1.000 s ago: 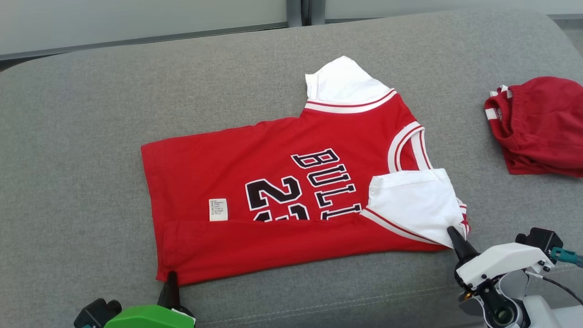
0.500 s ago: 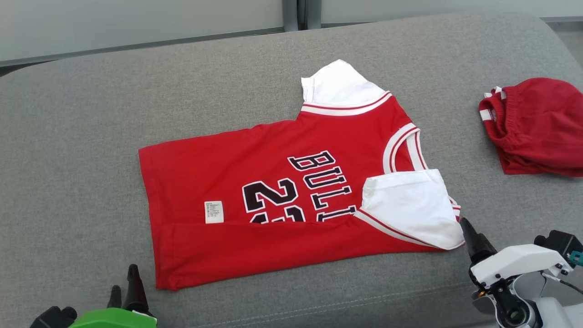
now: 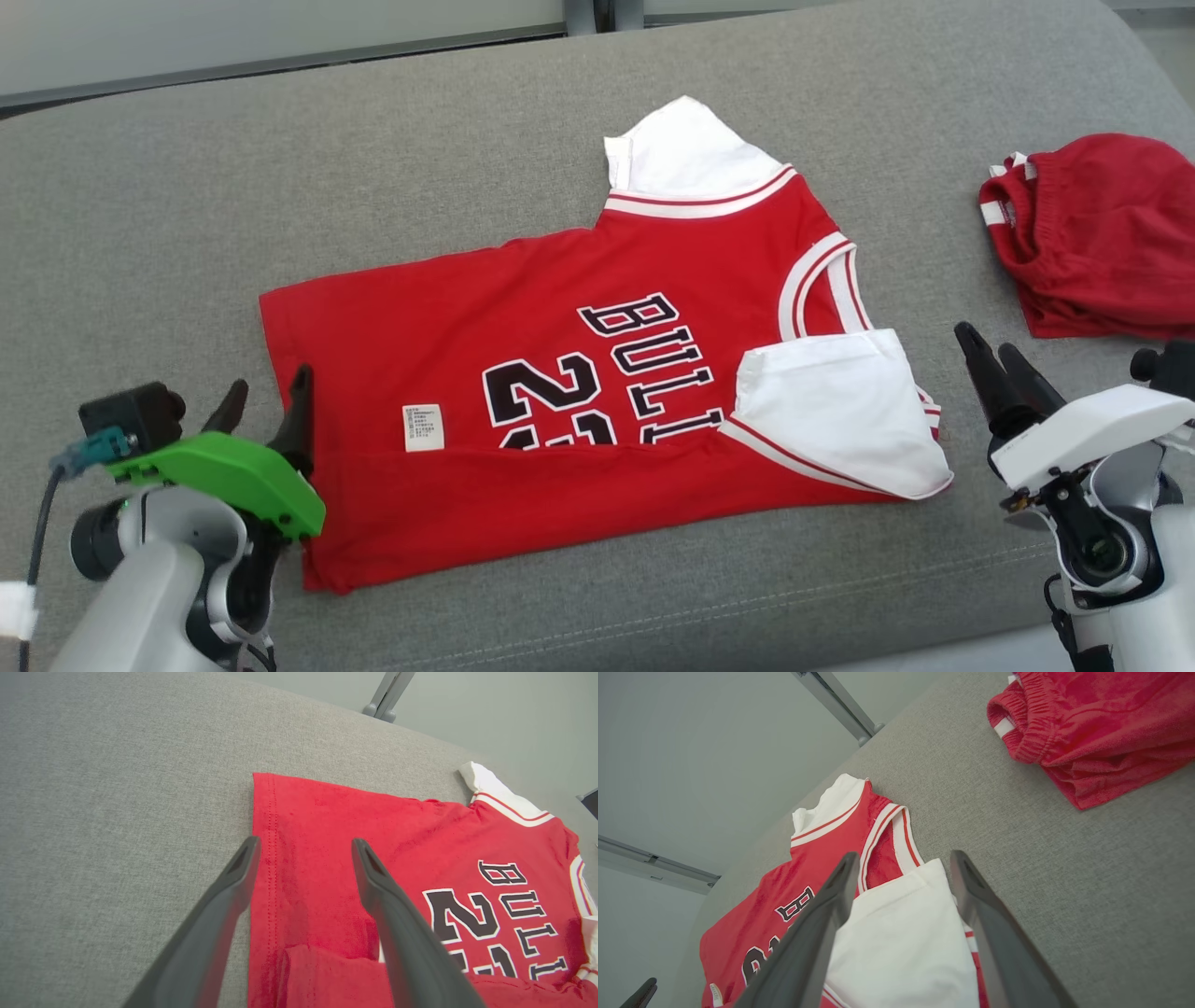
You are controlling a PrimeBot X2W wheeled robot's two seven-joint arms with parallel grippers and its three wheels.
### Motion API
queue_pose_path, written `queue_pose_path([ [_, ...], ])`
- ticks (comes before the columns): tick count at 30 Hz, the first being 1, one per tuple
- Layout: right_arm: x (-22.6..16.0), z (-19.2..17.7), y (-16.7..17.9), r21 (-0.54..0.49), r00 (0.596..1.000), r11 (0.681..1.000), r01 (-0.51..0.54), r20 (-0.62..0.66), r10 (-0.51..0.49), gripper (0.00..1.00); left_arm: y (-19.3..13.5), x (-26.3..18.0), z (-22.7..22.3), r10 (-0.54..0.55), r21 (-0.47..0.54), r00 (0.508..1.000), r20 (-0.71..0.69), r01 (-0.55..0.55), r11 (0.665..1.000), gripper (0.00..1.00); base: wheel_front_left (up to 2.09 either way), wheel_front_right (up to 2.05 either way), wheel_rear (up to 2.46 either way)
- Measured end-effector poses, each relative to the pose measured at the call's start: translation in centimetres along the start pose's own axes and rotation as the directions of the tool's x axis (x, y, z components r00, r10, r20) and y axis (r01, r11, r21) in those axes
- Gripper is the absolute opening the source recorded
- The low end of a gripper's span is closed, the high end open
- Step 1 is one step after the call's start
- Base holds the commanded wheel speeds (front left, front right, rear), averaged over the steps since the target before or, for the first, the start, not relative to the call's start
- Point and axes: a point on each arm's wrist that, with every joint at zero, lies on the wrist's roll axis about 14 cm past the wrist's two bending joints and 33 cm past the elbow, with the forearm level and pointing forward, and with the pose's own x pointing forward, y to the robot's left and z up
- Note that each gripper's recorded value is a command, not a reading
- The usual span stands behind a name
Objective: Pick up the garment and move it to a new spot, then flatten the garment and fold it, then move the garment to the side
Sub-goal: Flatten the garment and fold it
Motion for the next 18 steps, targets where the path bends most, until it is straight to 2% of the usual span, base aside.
queue_pose_path([
  [6, 2.2, 1.5, 1.5, -0.039, 0.999, 0.998, -0.046, 0.006, 0.046, 1.0, 0.3, 4.1, 2.5, -0.014, 0.157, 0.999, -0.045, 0.021, 0.987, 1.0, 0.0, 0.0, 0.0],
  [11, 4.3, 0.2, 1.6, -0.036, 0.998, 0.998, -0.058, -0.037, 0.057, 1.0, 1.8, 7.6, 1.4, 0.022, 0.213, 0.992, -0.127, 0.006, 0.977, 1.0, 0.0, 0.0, 0.0],
  [18, 5.5, -0.9, 0.7, -0.04, 0.996, 0.998, -0.05, -0.071, 0.047, 1.0, 4.0, 10.0, -0.1, 0.079, 0.262, 0.979, -0.19, -0.027, 0.965, 1.0, 0.0, 0.0, 0.0],
])
